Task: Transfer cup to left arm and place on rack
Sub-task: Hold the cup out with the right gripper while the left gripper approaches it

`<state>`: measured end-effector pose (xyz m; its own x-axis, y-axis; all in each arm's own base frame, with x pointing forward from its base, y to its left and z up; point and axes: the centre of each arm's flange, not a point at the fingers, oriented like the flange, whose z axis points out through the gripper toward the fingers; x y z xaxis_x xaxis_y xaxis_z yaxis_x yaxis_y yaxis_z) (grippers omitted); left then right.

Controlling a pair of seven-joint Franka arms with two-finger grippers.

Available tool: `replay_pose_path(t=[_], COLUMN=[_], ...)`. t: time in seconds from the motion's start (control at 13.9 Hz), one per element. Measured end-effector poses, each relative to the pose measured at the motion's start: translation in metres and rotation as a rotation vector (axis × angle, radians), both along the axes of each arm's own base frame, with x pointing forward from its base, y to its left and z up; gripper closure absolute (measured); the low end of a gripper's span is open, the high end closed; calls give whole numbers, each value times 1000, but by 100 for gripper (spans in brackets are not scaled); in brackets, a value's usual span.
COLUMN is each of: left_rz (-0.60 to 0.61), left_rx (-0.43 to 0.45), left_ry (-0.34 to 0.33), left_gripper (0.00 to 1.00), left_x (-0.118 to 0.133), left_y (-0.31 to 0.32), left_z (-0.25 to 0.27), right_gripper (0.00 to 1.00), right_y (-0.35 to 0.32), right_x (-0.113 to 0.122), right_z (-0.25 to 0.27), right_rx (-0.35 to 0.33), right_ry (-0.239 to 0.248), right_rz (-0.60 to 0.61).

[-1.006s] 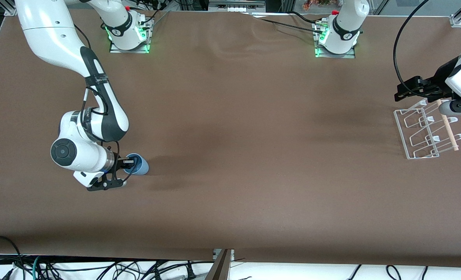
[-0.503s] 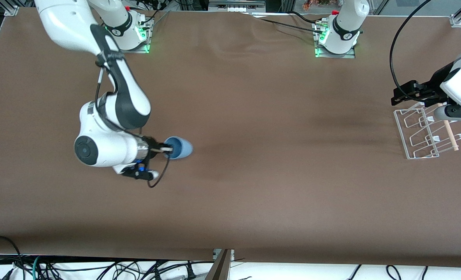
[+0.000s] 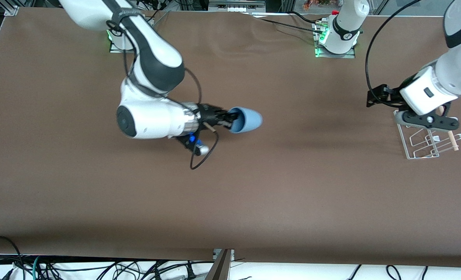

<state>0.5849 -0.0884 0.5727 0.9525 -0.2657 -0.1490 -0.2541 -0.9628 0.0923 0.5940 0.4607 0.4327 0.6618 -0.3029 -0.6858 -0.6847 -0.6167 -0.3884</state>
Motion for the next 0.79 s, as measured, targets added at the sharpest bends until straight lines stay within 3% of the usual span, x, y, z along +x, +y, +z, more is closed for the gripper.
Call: replay_pose_path(t=[0.43,0.79], left_rz=[-549,-861], left_rx=[-214,-289], left_ry=[-47,-144], left_gripper=[0,0], left_x=[-3,-15], left_y=[-18,-73], left_z=[4,27], right_gripper=[95,95], right_y=[76,76], right_x=[-38,-35], right_z=[24,32], right_rx=[151,154], right_ry=[167,217], right_rz=[-246,-291])
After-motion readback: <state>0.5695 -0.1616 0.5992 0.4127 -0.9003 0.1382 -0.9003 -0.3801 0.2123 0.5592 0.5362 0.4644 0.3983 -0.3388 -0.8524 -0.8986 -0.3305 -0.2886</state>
